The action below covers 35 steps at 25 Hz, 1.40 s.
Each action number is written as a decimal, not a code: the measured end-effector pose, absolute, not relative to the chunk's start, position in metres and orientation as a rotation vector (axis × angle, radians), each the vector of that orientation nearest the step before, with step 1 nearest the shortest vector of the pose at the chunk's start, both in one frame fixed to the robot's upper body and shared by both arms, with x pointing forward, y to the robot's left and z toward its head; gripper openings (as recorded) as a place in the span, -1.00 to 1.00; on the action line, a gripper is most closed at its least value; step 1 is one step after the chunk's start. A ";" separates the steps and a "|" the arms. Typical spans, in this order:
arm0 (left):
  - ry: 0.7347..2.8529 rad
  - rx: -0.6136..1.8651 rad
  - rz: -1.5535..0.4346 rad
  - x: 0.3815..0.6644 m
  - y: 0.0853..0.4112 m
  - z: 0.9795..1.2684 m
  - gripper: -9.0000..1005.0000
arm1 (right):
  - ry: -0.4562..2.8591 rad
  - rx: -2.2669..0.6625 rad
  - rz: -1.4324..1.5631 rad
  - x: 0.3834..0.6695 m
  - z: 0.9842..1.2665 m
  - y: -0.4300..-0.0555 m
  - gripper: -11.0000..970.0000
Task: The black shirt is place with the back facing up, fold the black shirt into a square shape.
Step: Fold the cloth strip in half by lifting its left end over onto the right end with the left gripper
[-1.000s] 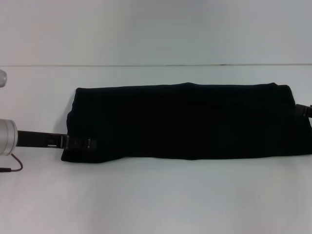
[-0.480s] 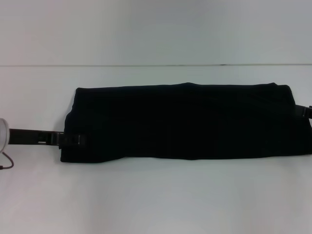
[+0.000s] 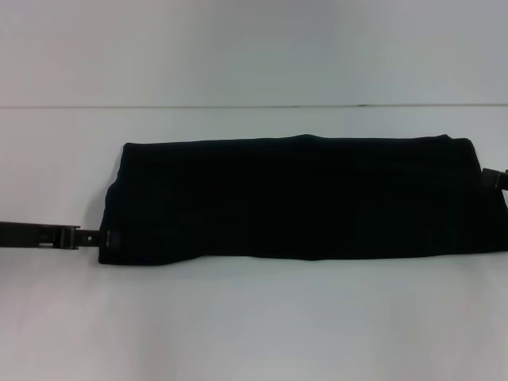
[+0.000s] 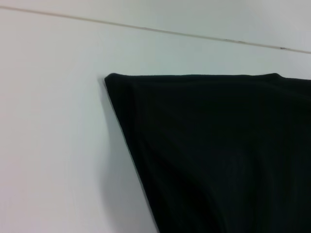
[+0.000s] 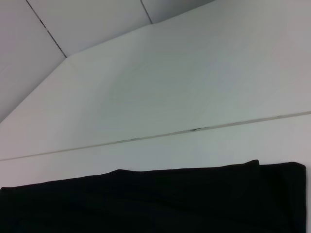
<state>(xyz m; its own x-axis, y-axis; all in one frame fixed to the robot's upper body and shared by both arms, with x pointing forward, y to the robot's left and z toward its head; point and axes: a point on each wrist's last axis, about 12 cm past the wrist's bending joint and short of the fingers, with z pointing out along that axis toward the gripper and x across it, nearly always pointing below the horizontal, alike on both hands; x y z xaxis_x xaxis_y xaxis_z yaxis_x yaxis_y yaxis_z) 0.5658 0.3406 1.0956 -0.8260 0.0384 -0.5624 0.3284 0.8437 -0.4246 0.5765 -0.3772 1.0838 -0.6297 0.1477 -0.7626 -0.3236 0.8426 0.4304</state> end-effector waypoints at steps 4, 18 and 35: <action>2.479 0.281 -0.758 0.558 0.342 1.095 0.61 | 2.146 -0.129 0.689 0.577 1.084 -0.377 0.30; 2.491 0.398 -0.765 0.558 0.329 1.091 0.61 | 2.149 -0.127 0.687 0.577 1.083 -0.376 0.30; 2.505 0.444 -0.658 0.562 0.331 1.087 0.27 | 2.151 -0.124 0.687 0.576 1.082 -0.377 0.30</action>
<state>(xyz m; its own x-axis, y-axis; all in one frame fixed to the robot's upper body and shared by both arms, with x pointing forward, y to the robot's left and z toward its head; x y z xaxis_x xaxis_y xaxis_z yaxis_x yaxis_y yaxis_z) 0.5625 0.3305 1.0868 -0.8175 0.1783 -0.5477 0.4245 0.8291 -0.3638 0.5757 -0.3766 1.0821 -0.6321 0.1492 -0.7604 -0.3193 0.8439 0.4310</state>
